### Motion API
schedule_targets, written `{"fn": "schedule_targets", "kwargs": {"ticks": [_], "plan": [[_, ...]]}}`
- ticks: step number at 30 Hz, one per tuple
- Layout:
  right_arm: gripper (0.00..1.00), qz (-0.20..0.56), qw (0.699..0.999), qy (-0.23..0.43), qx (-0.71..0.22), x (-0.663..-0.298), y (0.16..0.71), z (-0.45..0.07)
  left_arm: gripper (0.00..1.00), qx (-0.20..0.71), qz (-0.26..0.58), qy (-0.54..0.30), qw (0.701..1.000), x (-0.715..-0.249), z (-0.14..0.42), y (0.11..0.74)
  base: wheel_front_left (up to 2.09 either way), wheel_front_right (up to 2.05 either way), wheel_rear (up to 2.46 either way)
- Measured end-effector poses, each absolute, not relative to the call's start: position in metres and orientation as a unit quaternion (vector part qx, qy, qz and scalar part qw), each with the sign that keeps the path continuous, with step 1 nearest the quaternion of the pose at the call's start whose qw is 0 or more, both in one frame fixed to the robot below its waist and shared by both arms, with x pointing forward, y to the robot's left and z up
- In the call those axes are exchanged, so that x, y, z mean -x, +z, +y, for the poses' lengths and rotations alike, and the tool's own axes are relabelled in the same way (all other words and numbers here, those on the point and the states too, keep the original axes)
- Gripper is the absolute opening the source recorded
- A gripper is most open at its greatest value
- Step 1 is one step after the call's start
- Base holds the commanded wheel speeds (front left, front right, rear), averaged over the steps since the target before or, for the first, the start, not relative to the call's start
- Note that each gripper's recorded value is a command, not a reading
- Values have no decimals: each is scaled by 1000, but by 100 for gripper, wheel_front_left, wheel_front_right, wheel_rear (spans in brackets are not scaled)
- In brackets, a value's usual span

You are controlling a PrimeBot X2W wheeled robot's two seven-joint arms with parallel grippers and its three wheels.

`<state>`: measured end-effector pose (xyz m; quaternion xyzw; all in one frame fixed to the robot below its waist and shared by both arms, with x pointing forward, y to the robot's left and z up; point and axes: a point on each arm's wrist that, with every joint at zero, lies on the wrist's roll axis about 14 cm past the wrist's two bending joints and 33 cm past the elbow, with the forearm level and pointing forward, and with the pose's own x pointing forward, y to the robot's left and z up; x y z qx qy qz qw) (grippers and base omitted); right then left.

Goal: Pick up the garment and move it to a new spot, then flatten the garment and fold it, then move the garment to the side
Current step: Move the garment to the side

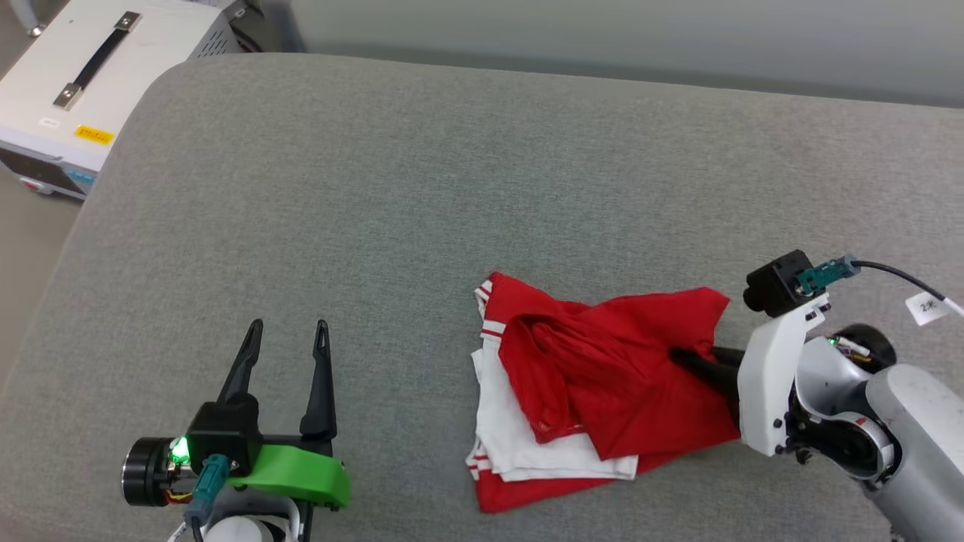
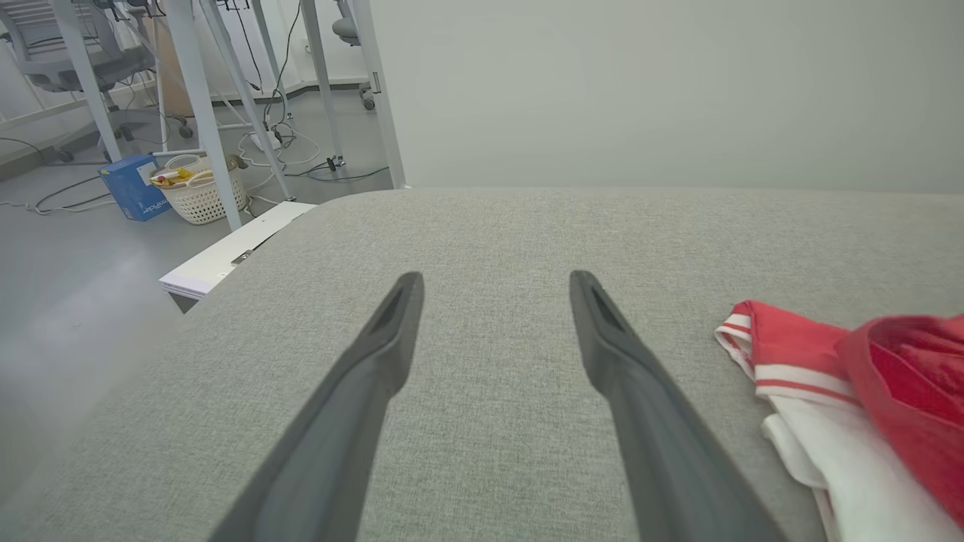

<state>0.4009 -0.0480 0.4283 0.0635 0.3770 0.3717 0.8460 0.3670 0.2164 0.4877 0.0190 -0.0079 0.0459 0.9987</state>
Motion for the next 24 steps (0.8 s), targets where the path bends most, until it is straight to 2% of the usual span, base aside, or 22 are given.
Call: {"fn": "schedule_targets", "kwargs": {"ticks": [2,5,14,19,24], "plan": [[0,353,858,372,-15,-406,438,-59,100,-17,-9,40,999,-369,213,488,0,0,0],[0,336,872,356,8,-410,449,-79,100,-14,-8,30,999,-372,206,486,0,0,0],[0,309,912,256,87,-421,476,-175,100,-2,-18,-32,999,-393,164,488,0,0,0],[0,304,924,199,116,-424,490,-223,100,-1,-23,-61,998,-407,145,489,0,0,0],[0,329,922,120,163,-430,490,-288,100,-7,-30,-92,995,-427,127,487,0,0,0]]}}
